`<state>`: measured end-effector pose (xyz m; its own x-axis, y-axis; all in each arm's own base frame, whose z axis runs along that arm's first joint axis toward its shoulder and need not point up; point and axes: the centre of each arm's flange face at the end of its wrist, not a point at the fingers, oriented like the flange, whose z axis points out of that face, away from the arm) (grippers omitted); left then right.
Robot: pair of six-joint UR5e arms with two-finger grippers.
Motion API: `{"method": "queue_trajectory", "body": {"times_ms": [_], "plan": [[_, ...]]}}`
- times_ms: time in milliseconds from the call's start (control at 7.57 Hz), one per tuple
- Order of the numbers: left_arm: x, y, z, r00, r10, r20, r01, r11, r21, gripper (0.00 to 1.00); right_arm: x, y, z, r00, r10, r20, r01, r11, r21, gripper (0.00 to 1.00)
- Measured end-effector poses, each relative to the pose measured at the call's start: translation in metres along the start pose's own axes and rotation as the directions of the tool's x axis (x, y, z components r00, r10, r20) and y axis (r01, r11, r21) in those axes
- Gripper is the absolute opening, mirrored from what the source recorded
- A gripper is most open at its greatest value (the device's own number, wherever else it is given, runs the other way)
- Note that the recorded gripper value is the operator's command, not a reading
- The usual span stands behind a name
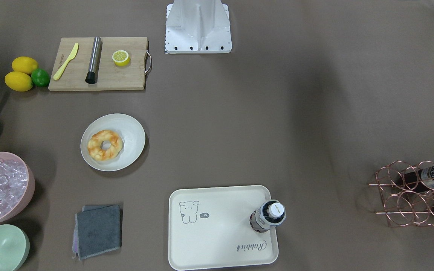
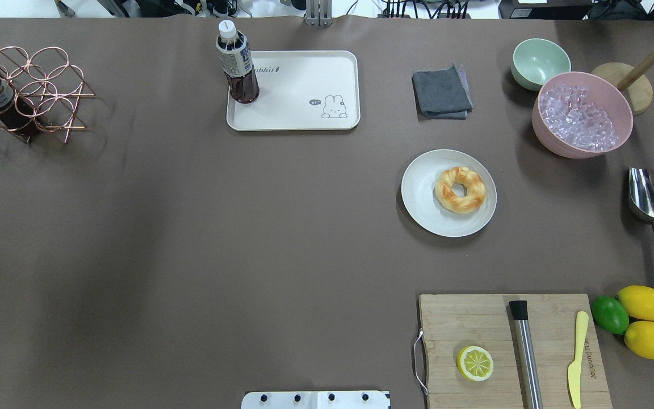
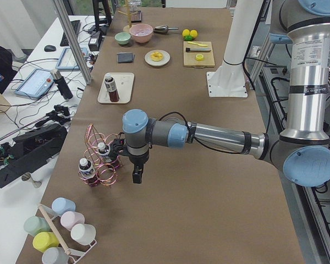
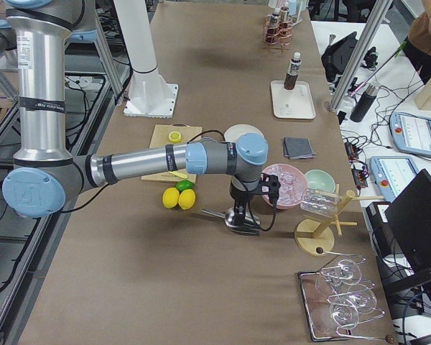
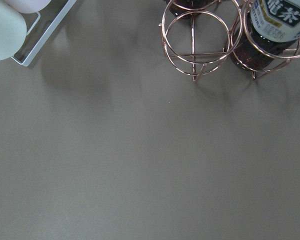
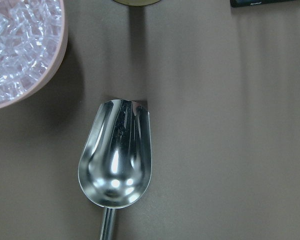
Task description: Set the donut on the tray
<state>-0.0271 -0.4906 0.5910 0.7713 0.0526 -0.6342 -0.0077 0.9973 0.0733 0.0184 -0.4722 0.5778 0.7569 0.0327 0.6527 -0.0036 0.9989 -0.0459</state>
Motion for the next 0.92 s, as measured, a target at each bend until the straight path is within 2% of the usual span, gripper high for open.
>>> {"method": "queue_trajectory", "body": {"times_ms": [925], "plan": [[-0.014, 0.002, 0.014, 1.0, -0.029, 0.009, 0.029, 0.999, -0.025, 0.99, -0.008, -0.002, -0.005, 1.0, -0.021, 0.004, 0.021, 1.0, 0.019, 1.0]]}}
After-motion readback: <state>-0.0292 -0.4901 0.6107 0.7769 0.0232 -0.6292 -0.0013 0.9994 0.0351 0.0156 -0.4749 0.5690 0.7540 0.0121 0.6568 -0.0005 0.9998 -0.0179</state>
